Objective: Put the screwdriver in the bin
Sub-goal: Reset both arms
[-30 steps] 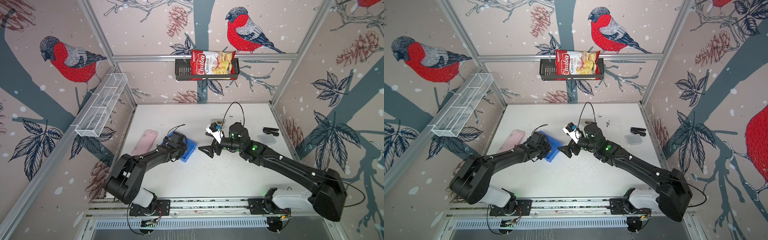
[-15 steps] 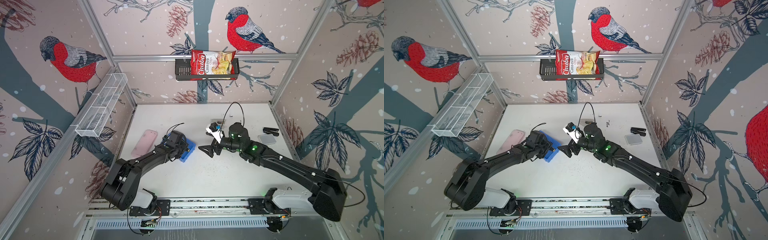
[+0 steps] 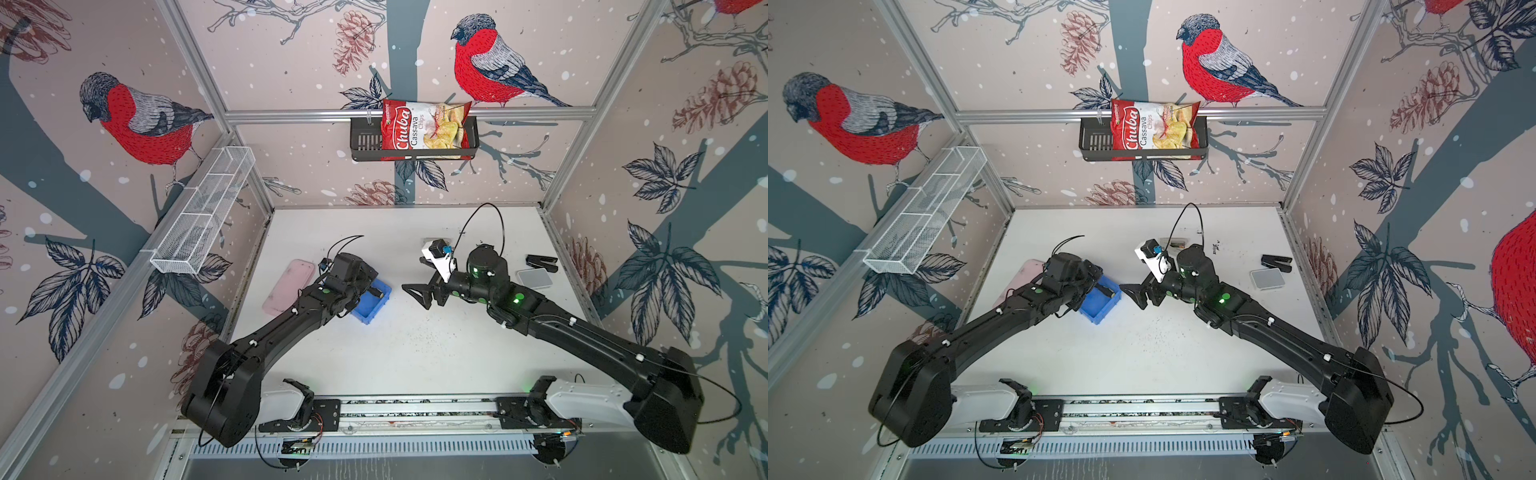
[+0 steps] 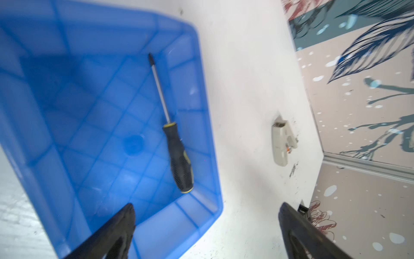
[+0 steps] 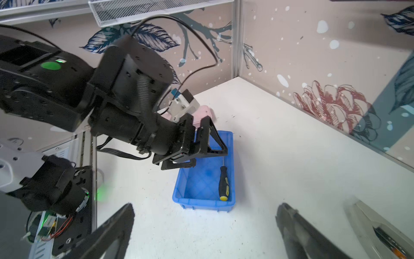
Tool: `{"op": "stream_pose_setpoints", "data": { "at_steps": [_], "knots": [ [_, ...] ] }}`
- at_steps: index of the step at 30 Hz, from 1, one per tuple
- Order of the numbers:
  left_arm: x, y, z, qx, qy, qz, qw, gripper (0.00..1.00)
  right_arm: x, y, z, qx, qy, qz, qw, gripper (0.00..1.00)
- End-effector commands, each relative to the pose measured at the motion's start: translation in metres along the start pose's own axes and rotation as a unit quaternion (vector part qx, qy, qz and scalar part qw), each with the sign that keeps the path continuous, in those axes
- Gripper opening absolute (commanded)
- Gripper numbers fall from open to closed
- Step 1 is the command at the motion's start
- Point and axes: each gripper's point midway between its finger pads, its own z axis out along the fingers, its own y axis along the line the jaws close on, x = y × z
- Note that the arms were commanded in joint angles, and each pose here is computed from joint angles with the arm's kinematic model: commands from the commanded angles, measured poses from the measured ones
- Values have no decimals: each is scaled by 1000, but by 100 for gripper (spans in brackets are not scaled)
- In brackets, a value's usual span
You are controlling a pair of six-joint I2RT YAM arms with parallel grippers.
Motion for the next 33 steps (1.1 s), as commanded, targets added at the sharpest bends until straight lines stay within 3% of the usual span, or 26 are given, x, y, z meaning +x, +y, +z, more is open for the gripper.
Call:
{"op": "stream_pose_setpoints", "data": {
  "at_steps": [1, 7, 13, 18, 27, 30, 33],
  "knots": [
    [-14, -1, -10, -14, -33, 39, 999, 100, -17, -20, -9, 42, -42, 16, 998, 100],
    [-47, -18, -23, -5, -120, 129, 984, 100, -23, -64, -36, 117, -84, 48, 988, 100],
    [-75, -31, -36, 3, -209, 243, 947, 100, -14, -118, -74, 228, -110, 70, 965, 100],
    [-93, -40, -41, 23, -271, 331, 904, 97, 9, -167, -122, 346, -131, 95, 924, 100],
    [-135, -6, -42, -33, -366, 415, 832, 98, 68, -230, -205, 530, -144, 117, 828, 100],
    [-142, 17, -40, -65, -382, 430, 816, 100, 96, -241, -228, 572, -137, 124, 799, 100],
    [-144, 39, -35, -80, -387, 431, 811, 100, 125, -247, -246, 605, -129, 131, 774, 100]
  ]
}}
